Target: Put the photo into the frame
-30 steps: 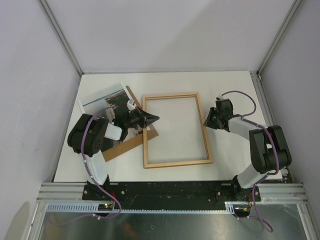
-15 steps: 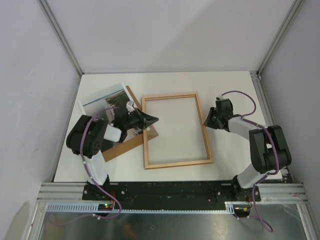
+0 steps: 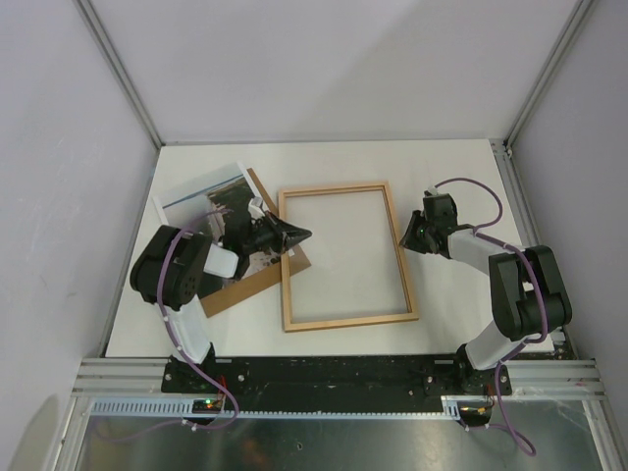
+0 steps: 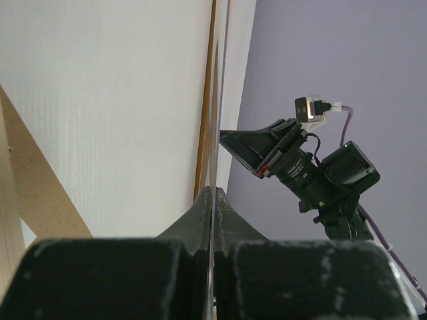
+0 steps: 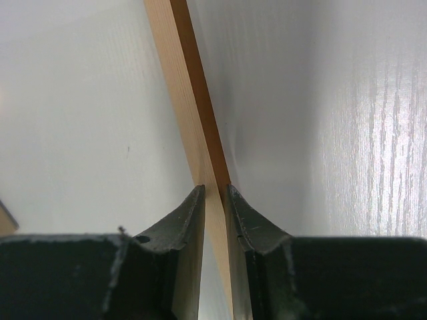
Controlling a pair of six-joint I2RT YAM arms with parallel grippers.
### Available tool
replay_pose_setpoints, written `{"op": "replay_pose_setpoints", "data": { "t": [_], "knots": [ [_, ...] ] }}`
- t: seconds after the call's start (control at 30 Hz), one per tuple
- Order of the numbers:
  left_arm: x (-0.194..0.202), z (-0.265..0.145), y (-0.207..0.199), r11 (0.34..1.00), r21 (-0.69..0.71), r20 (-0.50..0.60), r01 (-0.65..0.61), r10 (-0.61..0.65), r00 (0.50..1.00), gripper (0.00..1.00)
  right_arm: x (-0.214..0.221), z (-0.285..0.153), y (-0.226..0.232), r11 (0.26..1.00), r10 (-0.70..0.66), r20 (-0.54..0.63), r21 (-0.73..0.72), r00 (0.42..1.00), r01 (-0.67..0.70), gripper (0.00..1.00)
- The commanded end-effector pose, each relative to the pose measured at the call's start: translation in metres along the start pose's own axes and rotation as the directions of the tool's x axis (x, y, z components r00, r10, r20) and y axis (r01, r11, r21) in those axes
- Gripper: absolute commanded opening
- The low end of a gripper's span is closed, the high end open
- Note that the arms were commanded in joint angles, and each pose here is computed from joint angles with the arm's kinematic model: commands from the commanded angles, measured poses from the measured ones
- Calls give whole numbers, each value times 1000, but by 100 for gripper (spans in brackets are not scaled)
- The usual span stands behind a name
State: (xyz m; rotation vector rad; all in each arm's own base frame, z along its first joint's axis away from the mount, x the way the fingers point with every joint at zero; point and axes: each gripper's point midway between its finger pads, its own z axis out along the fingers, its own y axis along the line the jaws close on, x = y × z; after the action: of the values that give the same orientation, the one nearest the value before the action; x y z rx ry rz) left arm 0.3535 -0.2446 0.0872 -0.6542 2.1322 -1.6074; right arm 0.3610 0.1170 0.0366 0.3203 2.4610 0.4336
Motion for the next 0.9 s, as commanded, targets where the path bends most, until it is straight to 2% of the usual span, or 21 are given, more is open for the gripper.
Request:
{"op": "replay_pose_setpoints", "data": {
  "t": [0.0, 0.87],
  "knots": [
    [5, 7, -20, 996, 65, -49, -58, 61, 997, 0, 14, 6, -7, 999, -25, -47, 34, 999, 27, 23],
    [8, 15, -7, 999, 34, -104, -18, 22, 994, 0, 15, 9, -5, 999, -35, -57, 31, 998, 36, 22]
  ]
}}
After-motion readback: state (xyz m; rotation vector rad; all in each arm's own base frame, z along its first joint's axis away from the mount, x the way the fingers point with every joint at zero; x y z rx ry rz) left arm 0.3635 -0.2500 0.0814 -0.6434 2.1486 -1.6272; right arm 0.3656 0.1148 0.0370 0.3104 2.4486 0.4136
